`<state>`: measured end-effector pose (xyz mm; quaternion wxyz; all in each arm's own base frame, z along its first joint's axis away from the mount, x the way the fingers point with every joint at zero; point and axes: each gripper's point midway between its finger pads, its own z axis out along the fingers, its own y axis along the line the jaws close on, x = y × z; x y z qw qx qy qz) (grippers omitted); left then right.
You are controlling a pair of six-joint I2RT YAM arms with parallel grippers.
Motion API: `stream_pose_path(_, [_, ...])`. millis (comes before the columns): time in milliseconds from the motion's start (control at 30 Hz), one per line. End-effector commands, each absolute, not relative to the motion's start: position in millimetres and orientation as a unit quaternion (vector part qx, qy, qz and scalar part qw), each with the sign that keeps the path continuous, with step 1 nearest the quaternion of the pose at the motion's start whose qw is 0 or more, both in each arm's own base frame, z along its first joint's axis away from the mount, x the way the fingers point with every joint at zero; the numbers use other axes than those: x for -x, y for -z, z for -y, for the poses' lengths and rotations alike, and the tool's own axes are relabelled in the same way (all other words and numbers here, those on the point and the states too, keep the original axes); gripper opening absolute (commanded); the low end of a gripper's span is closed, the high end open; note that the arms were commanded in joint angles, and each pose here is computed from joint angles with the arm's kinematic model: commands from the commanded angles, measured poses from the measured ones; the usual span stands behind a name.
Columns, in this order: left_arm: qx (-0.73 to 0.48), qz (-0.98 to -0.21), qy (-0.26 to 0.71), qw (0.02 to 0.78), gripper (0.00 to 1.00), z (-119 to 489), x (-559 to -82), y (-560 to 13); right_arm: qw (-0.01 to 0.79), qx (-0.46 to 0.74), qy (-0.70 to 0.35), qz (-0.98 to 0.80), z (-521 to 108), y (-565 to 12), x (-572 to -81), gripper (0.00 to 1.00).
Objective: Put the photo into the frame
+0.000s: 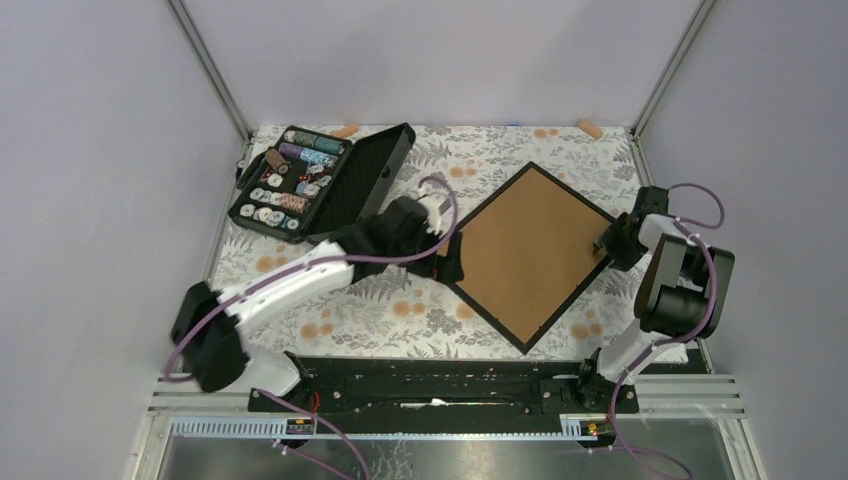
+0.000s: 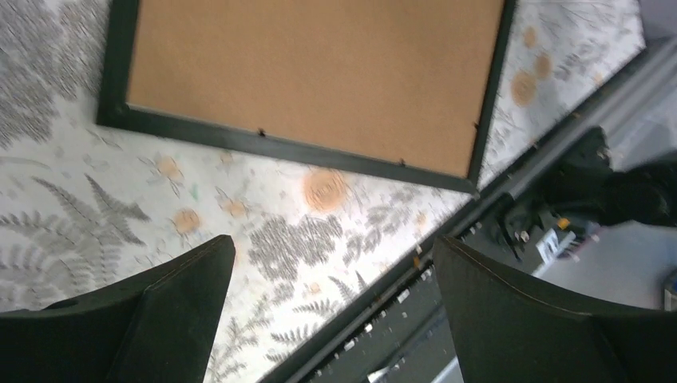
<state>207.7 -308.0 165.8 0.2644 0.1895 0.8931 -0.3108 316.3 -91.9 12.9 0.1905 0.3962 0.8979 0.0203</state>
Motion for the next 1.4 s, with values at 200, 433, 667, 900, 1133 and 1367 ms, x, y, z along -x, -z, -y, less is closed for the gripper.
stream_pose_path(200, [-0.191,-0.916,0.093,0.341,0.99,340.9,-353.2,-124.4,0.2,-0.363,-0.005,-0.91,106.9,-26.9,-345.2,0.93])
stream_pose_path(433, [-0.178,-0.933,0.059,0.307,0.98,345.3,-413.9,-73.1,0.205,-0.366,-0.047,-0.907,90.9,-25.0,-344.6,0.96])
stream_pose_path(667, [-0.156,-0.95,0.151,0.223,0.98,351.1,-398.8,-33.0,0.201,-0.358,-0.083,-0.908,77.7,-19.9,-348.1,0.96])
stream_pose_path(900, [-0.151,-0.936,0.285,0.144,0.94,381.0,-300.8,-39.3,0.202,-0.334,-0.118,-0.913,56.2,-23.4,-352.6,0.96])
stream_pose_path(1133, [-0.147,-0.924,0.314,0.158,0.93,363.6,-225.7,-70.2,0.189,-0.267,-0.152,-0.933,13.0,-25.3,-375.6,0.96])
stream_pose_path(1367, [-0.155,-0.926,0.306,0.161,0.94,336.6,-204.0,-70.7,0.181,-0.204,-0.17,-0.947,-46.9,-20.6,-417.5,0.96])
